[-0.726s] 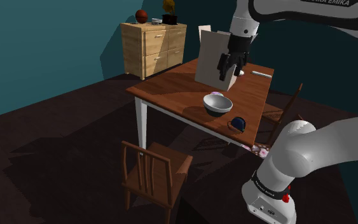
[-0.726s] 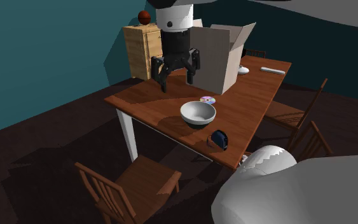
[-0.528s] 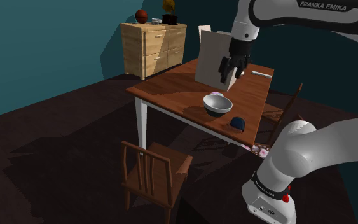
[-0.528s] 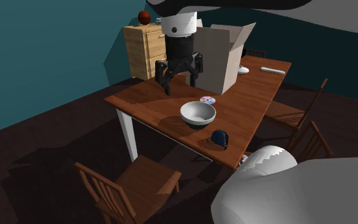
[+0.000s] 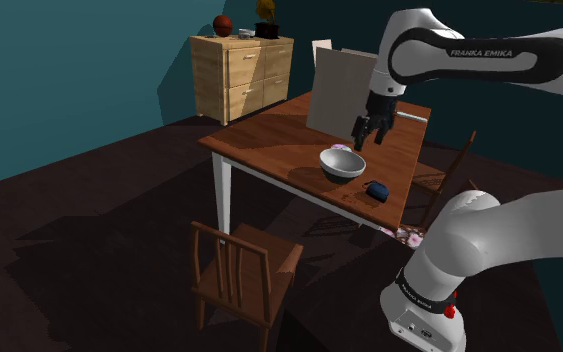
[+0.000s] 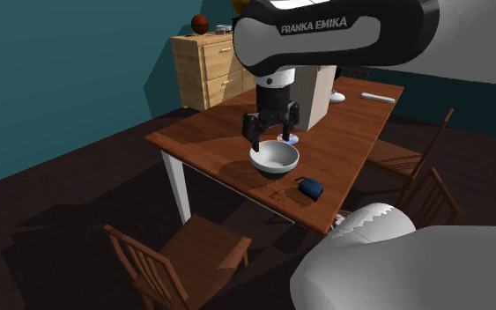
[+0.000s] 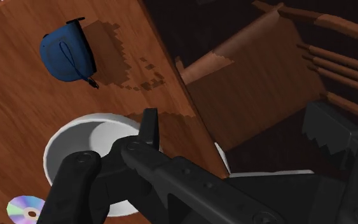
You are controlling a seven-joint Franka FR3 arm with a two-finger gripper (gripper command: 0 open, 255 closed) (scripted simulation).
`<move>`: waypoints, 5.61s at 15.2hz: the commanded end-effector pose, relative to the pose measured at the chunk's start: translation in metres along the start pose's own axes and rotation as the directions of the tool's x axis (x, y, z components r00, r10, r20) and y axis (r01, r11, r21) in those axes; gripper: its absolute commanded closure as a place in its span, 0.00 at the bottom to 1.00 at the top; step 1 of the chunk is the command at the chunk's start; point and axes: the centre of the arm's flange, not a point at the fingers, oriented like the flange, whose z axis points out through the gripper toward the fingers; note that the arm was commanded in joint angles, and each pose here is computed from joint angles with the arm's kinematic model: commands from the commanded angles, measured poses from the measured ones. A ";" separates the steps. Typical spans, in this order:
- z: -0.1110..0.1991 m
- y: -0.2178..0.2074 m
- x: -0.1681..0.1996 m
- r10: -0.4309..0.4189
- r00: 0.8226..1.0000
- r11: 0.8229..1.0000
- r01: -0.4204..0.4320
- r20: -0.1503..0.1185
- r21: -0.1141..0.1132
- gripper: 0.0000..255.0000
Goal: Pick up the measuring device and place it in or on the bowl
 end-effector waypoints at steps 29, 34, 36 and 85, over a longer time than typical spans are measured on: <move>0.236 0.149 -0.007 0.082 0.996 0.996 -0.083 0.026 0.015 0.00; 0.236 0.149 -0.007 0.082 0.996 0.996 -0.083 0.026 0.015 1.00; 0.236 0.149 -0.008 0.082 0.996 0.996 -0.083 0.026 0.015 1.00; 0.063 0.170 0.124 0.082 0.996 0.996 -0.083 0.026 0.015 1.00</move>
